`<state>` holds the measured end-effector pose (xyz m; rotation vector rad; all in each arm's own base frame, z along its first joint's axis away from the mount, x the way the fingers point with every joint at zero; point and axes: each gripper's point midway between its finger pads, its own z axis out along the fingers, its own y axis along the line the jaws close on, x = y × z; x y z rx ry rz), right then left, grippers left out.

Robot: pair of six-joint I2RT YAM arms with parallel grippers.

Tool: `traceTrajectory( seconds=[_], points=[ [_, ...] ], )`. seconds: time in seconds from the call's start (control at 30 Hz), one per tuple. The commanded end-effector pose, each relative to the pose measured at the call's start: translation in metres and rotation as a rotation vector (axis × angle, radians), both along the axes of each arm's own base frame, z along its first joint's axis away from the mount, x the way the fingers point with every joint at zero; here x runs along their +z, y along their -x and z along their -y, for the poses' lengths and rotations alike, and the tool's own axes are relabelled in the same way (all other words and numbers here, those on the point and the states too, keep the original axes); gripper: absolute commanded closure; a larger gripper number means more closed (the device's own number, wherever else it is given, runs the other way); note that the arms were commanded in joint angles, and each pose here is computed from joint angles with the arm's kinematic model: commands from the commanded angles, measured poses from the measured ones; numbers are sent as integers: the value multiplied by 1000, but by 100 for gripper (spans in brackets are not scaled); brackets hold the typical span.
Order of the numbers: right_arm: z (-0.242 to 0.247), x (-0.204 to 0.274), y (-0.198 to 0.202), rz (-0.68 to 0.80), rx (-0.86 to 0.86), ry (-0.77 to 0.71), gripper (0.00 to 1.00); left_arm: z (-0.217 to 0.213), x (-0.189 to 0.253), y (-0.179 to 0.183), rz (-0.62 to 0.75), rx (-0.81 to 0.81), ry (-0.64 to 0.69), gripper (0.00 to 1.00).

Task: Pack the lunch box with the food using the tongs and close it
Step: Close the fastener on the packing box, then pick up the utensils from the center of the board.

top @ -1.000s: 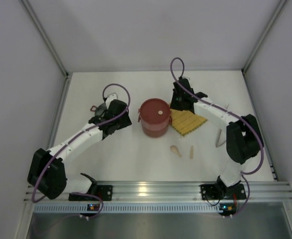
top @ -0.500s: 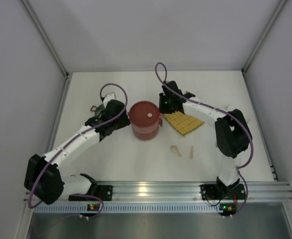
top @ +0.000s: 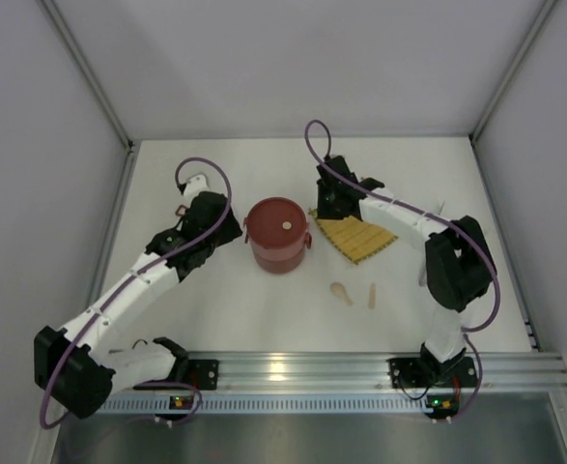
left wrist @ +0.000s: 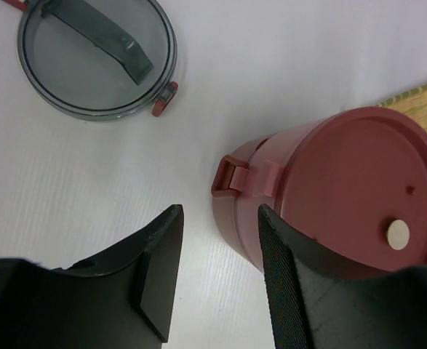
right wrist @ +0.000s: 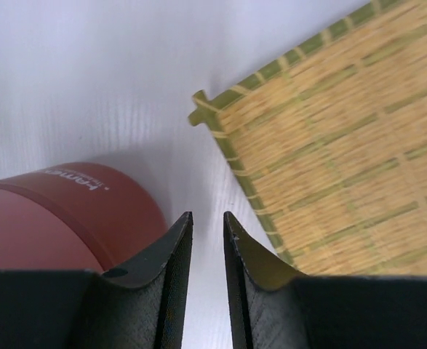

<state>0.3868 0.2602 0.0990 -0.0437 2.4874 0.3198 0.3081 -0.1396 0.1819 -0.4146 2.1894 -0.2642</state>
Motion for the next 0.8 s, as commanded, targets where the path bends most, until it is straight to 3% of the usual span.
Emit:
traceTrajectory(
  seconds=[0.0, 0.1, 0.23, 0.27, 0.3, 0.43, 0.57, 0.77],
  points=[
    [37, 63, -15, 122, -123, 12, 76, -12, 36, 1, 89, 44, 10, 49],
    [53, 80, -6, 152, -127, 12, 75, -14, 46, 3, 121, 50, 26, 49],
    [63, 82, 35, 125, -76, -15, 73, -14, 60, 3, 159, 42, 45, 48],
    [68, 52, 68, 60, -33, 11, 72, -15, 66, 5, 175, 40, 54, 48],
    [68, 60, 70, 77, -33, -5, 72, -14, 66, 5, 175, 40, 54, 48],
    [90, 3, 131, -31, -22, 44, 72, -11, 77, 8, 204, 10, 81, 48],
    [100, -15, 161, -39, -49, 16, 72, -9, 85, 10, 225, -7, 97, 48],
    [74, -23, 173, -6, 128, 1, 69, -6, 89, 11, 236, -27, 108, 48]
  ],
)
